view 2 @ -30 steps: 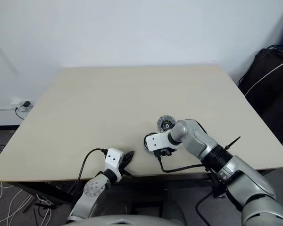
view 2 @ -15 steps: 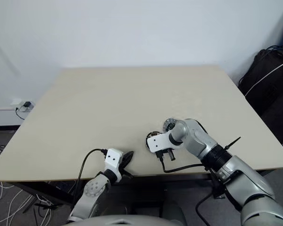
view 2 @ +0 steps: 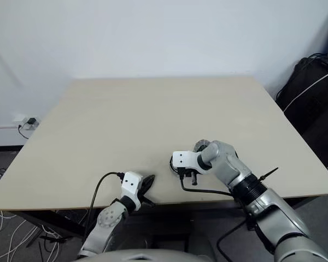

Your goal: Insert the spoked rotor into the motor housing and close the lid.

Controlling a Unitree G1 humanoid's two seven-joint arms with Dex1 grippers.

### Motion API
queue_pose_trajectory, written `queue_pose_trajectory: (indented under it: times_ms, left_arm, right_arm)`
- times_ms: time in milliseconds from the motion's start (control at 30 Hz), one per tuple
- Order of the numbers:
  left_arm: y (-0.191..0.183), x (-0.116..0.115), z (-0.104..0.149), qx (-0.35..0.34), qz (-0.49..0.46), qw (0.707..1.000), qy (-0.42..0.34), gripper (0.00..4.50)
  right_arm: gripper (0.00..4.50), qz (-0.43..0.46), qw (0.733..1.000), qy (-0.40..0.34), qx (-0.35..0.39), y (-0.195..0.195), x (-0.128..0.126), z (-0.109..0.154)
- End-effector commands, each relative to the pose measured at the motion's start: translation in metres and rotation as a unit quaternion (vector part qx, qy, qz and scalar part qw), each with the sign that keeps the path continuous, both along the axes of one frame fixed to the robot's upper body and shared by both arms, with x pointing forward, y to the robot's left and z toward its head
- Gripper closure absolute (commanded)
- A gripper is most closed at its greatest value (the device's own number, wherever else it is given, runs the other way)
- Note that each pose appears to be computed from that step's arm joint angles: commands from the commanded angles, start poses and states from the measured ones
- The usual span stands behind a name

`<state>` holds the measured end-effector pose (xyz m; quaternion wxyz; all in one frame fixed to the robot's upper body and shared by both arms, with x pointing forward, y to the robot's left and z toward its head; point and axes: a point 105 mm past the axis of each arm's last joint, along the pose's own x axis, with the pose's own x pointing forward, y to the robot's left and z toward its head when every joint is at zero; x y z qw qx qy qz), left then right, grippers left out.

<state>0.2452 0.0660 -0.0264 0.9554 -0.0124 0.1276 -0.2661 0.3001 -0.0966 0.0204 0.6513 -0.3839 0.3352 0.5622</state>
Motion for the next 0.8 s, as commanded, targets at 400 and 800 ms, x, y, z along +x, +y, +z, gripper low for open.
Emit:
queue_pose_trajectory:
  times_ms: [400, 800]
  left_arm:
    - [-0.005, 0.004, 0.009, -0.011, -0.003, 1.0, -0.017, 4.5]
    - [-0.003, 0.003, 0.009, -0.009, -0.005, 1.0, -0.016, 4.5]
  right_arm:
    - [4.42, -0.059, 0.996, -0.001, 0.064, 0.03, 0.01, 0.014]
    - [3.53, -0.029, 0.994, -0.06, 0.085, 0.042, 0.016, 0.035]
